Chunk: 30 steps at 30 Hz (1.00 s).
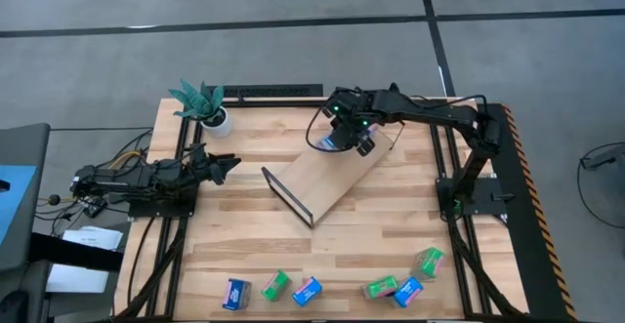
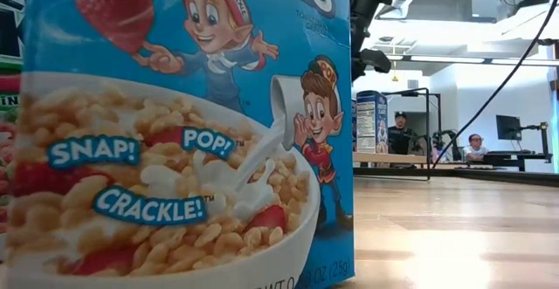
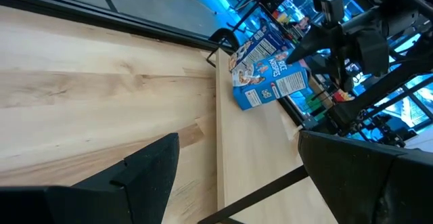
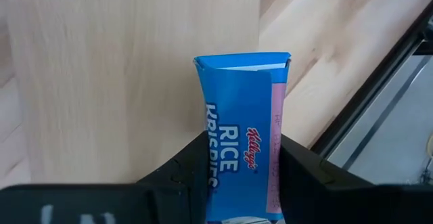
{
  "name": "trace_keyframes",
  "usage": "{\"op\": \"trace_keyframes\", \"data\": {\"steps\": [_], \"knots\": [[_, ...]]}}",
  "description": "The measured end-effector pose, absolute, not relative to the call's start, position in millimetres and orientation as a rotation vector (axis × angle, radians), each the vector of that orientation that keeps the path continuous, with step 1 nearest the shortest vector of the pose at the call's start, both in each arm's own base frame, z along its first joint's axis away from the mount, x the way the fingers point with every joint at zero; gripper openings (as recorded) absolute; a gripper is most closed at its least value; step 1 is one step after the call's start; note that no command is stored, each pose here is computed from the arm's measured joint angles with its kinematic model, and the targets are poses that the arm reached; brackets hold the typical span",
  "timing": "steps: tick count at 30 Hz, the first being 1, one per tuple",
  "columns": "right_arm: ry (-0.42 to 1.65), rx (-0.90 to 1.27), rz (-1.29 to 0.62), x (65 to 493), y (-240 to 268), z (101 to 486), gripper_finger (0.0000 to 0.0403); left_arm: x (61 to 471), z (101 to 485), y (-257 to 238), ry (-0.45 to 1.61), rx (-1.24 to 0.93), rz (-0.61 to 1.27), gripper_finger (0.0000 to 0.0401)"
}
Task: Stack cereal on shelf
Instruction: Put the top light blue cereal box on the shelf
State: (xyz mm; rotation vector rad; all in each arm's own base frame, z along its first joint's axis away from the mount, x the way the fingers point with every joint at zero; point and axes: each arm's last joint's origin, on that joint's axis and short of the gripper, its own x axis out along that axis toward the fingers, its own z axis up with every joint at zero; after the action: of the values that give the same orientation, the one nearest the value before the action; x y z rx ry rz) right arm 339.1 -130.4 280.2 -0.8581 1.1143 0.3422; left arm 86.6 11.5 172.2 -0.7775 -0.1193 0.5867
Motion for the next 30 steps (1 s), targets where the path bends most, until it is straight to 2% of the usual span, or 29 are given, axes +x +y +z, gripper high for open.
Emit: {"op": "trace_keyframes", "data": {"steps": [5, 16, 30], "knots": [[1.127, -0.844, 0.346, 337.9, -129.8, 279.5, 0.0173, 86.6, 172.2, 11.5, -0.119, -0.777, 0.587, 0.0293], [1.131, -0.84, 0.343, 337.6, -129.9, 279.4, 0.0245, 86.6, 172.2, 11.5, -0.119, -0.777, 0.587, 0.0293], [1.158, -0.875, 0.297, 338.5, -131.1, 280.1, 0.025, 86.6, 172.2, 11.5, -0.119, -0.777, 0.586, 0.0293]]}}
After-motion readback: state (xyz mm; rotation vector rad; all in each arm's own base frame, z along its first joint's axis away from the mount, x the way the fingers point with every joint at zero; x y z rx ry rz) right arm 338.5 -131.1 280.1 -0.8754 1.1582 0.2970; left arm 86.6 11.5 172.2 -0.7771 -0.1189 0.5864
